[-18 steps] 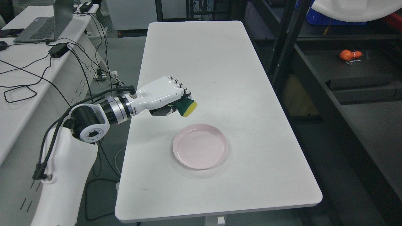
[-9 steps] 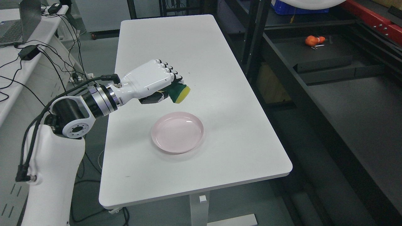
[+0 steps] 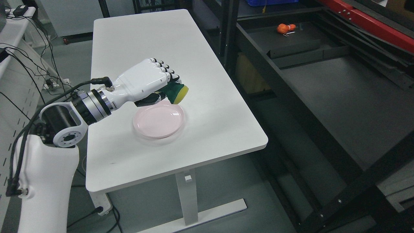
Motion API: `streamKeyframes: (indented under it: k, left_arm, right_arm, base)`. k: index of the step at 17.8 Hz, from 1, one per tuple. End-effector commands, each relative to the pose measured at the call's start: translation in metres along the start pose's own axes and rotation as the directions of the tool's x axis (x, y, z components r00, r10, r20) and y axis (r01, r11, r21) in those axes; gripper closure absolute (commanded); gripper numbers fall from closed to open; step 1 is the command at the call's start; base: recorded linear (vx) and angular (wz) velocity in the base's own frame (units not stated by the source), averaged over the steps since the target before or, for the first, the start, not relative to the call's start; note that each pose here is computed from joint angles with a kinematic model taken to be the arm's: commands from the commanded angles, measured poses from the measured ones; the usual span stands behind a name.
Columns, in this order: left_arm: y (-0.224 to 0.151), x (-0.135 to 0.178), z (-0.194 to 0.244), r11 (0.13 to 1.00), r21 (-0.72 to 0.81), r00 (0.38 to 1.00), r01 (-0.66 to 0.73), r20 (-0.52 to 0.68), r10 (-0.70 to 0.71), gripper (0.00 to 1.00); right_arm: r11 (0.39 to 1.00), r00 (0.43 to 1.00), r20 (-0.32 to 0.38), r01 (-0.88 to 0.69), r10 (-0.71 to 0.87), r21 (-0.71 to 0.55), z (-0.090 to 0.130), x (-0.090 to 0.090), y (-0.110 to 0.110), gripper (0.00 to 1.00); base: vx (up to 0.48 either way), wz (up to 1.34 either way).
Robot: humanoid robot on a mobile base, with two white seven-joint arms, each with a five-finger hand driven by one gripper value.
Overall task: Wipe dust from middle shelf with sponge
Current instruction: 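Carry the sponge in the left hand toward the grey shelf unit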
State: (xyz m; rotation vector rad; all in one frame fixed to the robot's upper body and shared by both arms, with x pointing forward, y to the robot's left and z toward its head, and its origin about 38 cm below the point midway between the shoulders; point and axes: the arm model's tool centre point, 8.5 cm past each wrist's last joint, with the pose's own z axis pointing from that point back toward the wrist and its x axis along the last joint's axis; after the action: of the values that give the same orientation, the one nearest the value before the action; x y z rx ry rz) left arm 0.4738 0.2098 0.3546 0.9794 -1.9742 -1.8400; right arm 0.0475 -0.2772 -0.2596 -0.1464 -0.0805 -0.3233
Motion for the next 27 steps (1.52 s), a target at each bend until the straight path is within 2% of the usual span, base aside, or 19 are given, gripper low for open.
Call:
streamKeyframes:
  k: [1, 8, 14, 17, 27]
  left_arm:
    - [0.002, -0.002, 0.014, 1.000, 0.021, 0.999, 0.006, -0.032, -0.005, 0.94]
    - [-0.009, 0.006, 0.009, 0.999, 0.032, 0.999, -0.037, -0.029, 0.038, 0.95]
    - [0.005, -0.012, 0.022, 0.994, 0.100, 0.994, -0.045, -0.091, 0.054, 0.96]
    - [0.010, -0.019, 0.029, 0.989, 0.137, 0.990, -0.056, -0.118, 0.072, 0.97]
    - [0.012, -0.014, 0.029, 0.980, 0.181, 0.990, -0.080, -0.099, 0.099, 1.00]
  right_arm:
    - [1.000, 0.999, -0.050, -0.004, 0.003, -0.014, -0.001, 0.002, -0.010, 0.00]
    - [1.000, 0.999, -0.051, -0.004, 0.003, -0.014, -0.001, 0.002, -0.010, 0.00]
    - [1.000, 0.999, -0.050, -0.004, 0.003, -0.014, -0.001, 0.002, -0.010, 0.00]
    - [1.000, 0.999, -0.050, -0.004, 0.003, -0.014, -0.001, 0.002, -0.010, 0.00]
    - [1.000, 0.999, -0.050, -0.004, 0.003, -0.014, -0.001, 0.002, -0.010, 0.00]
  base:
    - [-0.246, -0.29]
    - [-0.269, -0.37]
    - [-0.309, -0.52]
    - [-0.307, -0.75]
    - [-0.184, -0.96]
